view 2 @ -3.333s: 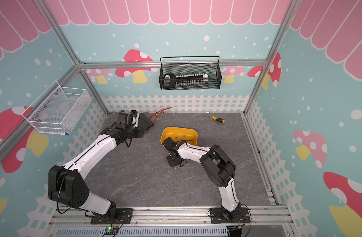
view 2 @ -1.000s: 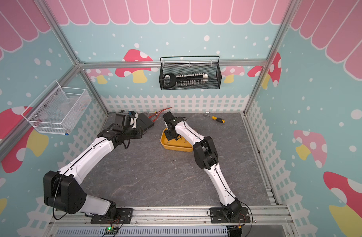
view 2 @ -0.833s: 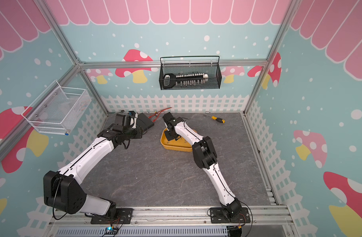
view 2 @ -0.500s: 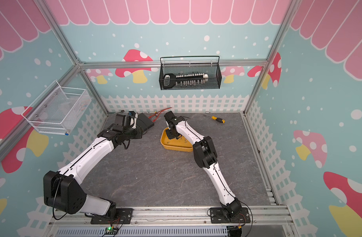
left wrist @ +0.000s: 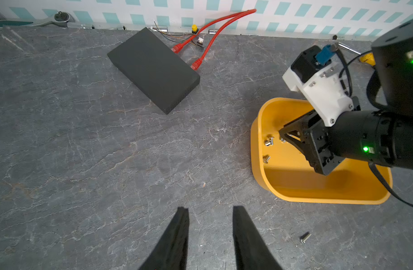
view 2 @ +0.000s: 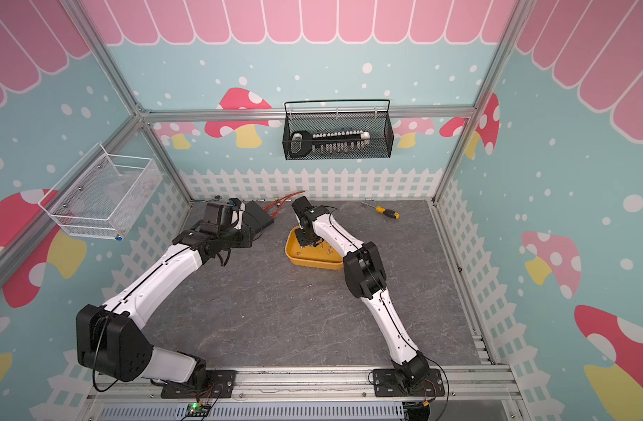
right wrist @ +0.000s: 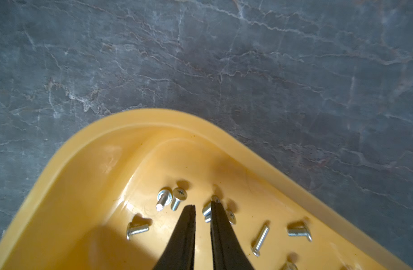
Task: Put the screws on the desktop into the storage box
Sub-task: Place the screw in the storage box, then pick up the screw from the center of the board.
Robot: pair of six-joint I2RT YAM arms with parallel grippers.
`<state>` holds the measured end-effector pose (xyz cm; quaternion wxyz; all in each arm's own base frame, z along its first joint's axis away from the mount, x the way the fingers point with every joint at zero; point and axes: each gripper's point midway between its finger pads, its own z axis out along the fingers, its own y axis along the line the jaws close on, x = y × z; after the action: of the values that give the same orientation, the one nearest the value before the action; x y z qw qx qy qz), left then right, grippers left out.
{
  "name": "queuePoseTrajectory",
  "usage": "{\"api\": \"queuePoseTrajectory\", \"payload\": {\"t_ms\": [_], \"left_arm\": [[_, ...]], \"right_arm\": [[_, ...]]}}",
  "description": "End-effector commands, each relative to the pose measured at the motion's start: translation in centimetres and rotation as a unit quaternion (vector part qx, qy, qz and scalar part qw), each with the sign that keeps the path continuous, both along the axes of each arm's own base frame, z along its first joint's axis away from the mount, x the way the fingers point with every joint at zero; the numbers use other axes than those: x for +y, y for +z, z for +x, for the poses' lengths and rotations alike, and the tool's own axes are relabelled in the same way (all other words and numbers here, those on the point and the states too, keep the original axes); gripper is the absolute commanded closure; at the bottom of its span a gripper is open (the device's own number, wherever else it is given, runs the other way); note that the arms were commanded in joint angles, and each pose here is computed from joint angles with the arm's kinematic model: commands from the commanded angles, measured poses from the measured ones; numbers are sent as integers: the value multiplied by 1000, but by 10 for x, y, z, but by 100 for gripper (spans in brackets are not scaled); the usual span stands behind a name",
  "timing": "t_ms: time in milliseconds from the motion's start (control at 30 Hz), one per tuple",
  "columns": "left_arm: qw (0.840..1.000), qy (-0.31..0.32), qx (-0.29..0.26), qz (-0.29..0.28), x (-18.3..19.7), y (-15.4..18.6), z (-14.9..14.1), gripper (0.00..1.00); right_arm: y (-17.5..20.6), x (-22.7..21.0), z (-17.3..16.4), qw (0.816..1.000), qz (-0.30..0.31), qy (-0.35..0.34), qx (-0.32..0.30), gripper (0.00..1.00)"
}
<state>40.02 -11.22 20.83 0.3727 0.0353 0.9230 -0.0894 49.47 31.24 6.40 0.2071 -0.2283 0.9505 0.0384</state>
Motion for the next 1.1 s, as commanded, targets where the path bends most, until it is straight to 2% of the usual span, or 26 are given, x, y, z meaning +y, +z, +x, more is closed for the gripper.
{"api": "queuePoseTrajectory", "payload": {"t_ms": [0, 167, 300, 333, 500, 600, 667, 833, 1067], "left_arm": [[999, -43, -16, 1, -22, 18, -15, 68], [991, -135, -14, 2, -78, 12, -49, 70], [981, -193, 14, -2, -112, -11, -76, 70], [978, -210, 19, -2, -121, -16, -84, 70], [964, -264, 40, 3, -147, -48, -108, 69], [958, -280, 52, 18, -154, -65, -112, 62], [955, -290, 57, 27, -162, -71, -111, 58], [946, -311, 78, 51, -179, -94, -106, 58], [937, -314, 111, 105, -177, -133, -100, 59]], "right_arm": [[95, -20, 2, 996, 6, -24, -82, 80], [164, -73, -14, 987, -16, -67, -145, 78], [183, -121, -33, 980, -31, -105, -164, 76], [199, -136, -41, 976, -28, -117, -180, 76], [210, -193, -68, 967, -36, -164, -194, 76], [209, -214, -80, 962, -32, -183, -199, 76], [206, -223, -88, 961, -29, -189, -198, 75], [195, -233, -99, 962, -24, -198, -189, 74], [189, -238, -106, 962, -22, -197, -186, 73]]}}
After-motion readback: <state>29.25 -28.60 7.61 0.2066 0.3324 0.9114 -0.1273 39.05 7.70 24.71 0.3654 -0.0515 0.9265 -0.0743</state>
